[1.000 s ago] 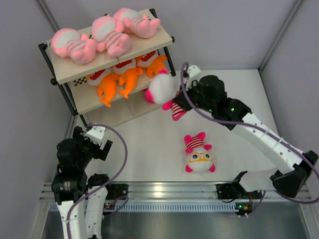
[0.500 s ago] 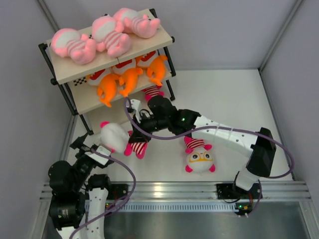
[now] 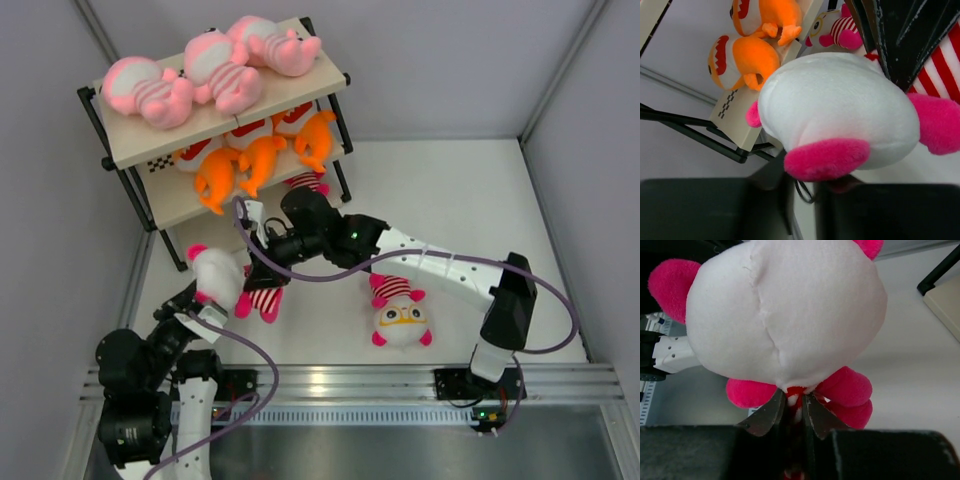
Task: Place and organize the stuffed toys onto the shelf
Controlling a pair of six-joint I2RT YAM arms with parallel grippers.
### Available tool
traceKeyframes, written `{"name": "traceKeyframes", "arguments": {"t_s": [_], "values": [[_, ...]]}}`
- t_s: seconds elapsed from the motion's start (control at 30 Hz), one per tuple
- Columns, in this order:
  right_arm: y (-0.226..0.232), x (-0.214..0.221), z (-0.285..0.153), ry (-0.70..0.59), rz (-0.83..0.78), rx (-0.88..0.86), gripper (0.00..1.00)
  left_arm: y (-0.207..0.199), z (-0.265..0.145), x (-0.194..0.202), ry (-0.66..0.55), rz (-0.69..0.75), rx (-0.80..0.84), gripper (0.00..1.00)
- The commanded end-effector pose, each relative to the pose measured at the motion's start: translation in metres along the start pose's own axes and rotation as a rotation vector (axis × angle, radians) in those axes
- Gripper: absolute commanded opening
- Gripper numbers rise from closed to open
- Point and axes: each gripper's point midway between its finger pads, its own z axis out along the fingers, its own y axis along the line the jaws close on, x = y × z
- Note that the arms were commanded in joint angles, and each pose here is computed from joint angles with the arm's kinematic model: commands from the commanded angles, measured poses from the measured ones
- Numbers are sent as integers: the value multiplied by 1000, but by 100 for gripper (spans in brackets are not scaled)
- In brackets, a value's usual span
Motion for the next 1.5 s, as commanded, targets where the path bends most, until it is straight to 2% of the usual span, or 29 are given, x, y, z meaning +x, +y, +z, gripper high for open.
{"name": "traceKeyframes", "arguments": {"t_s": [0.0, 0.03, 0.1, 0.13, 0.2, 0.23, 0.27, 0.33, 0.47, 0.57, 0.8, 0.93, 1.1, 1.3, 1.4, 1.47], "values": [[58, -41, 3, -106, -153, -171, 15, -10, 1, -18, -83, -20, 67, 5], [56, -40, 1, -101, -164, -155, 25, -10, 2, -17, -75, -45, 62, 0], [45, -38, -4, -101, -164, -90, 41, -7, 3, -9, -33, -113, 37, 0], [36, -39, -9, -108, -161, -53, 58, -5, 7, -3, -2, -151, 34, 0], [16, -33, -23, -114, -149, 53, 66, 0, 13, 13, 77, -250, 2, 0], [4, -33, -31, -118, -143, 113, 73, 0, 16, 21, 110, -281, -4, 0], [-15, -34, -40, -129, -143, 232, 74, 0, 18, 26, 135, -306, -9, 0], [-25, -28, -60, -131, -203, 329, 78, 5, 25, 40, 209, -366, -27, 0], [-39, -26, -93, -191, -259, 490, 80, 14, 35, 59, 323, -440, -49, 0], [-39, -25, -109, -307, -350, 561, 81, 15, 42, 68, 390, -487, -31, 0], [-52, -13, -93, -348, -406, 607, 79, 14, 44, 67, 419, -515, 0, 0], [-66, -14, -70, -375, -283, 609, 77, 20, 42, 64, 417, -520, -28, 0], [-62, -1, -42, -425, -62, 472, 77, 22, 42, 61, 405, -515, -32, 0], [-58, 6, -21, -405, 40, 373, 74, 22, 43, 60, 402, -517, -21, 0], [-67, 8, -10, -382, 87, 390, 64, 24, 41, 57, 396, -516, -32, 0], [-74, 9, -1, -364, 111, 403, 53, 25, 41, 57, 396, -518, -38, 0]]}}
